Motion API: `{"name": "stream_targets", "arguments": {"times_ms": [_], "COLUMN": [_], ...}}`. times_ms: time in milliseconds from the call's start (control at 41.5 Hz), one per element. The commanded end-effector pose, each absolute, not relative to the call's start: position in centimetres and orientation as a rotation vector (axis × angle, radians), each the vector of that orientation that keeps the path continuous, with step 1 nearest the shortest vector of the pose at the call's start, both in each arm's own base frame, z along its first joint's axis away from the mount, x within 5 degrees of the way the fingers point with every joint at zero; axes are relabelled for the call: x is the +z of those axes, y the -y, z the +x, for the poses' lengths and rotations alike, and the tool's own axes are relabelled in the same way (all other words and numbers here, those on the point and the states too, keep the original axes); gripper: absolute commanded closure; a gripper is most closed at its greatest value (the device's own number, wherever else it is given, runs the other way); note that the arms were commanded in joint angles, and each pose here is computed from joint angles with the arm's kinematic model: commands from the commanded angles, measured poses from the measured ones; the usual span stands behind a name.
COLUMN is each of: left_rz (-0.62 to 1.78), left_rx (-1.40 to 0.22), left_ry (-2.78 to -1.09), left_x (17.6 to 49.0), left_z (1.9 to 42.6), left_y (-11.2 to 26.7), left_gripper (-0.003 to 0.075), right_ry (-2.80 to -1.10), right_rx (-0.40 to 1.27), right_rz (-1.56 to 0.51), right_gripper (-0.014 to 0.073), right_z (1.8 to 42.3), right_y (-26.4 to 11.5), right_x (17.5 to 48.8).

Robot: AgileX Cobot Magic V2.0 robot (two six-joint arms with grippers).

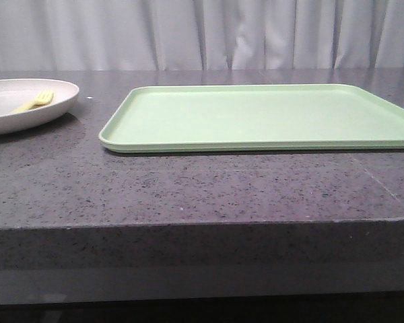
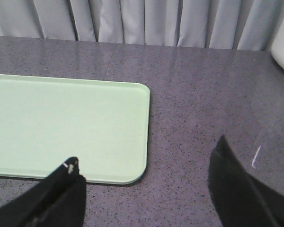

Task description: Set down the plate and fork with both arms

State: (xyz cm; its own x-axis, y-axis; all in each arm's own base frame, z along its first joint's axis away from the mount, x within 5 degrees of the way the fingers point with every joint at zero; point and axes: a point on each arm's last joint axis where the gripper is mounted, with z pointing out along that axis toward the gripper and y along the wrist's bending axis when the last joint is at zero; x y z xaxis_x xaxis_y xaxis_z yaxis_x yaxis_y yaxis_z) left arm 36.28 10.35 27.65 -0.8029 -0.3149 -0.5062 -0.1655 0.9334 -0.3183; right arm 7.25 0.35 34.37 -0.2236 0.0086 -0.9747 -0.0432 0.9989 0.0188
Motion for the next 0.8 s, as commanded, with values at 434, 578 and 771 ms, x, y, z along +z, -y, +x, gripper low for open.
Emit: {"name": "stream_targets", "arguments": {"times_ms": [434,578,771], "left_rz": [-0.357,-0.358,-0.361], "left_rx": [-0.407,-0.401,-0.407], "left_ry": [-2.473,-2.466,-2.464], "left_x": [27.0,27.1,27.1], "left_z": [38.0,38.0,38.0], "left_y": [-9.8,-9.9,-9.8], "left_gripper": [0.0422,0.0592,0.0738], "right_ry": [-1.694,-1.695,-1.694], "right_rx": [0.031,0.031,0.031], "right_rz": [-0.03,-0.03,-0.03], "right_gripper": [0.0042,0.0042,0.0042], "right_z": [7.4,7.4,7.4], "right_y": [-0.3,-0.3,-0.3], "right_x": [36.0,36.0,36.0]}}
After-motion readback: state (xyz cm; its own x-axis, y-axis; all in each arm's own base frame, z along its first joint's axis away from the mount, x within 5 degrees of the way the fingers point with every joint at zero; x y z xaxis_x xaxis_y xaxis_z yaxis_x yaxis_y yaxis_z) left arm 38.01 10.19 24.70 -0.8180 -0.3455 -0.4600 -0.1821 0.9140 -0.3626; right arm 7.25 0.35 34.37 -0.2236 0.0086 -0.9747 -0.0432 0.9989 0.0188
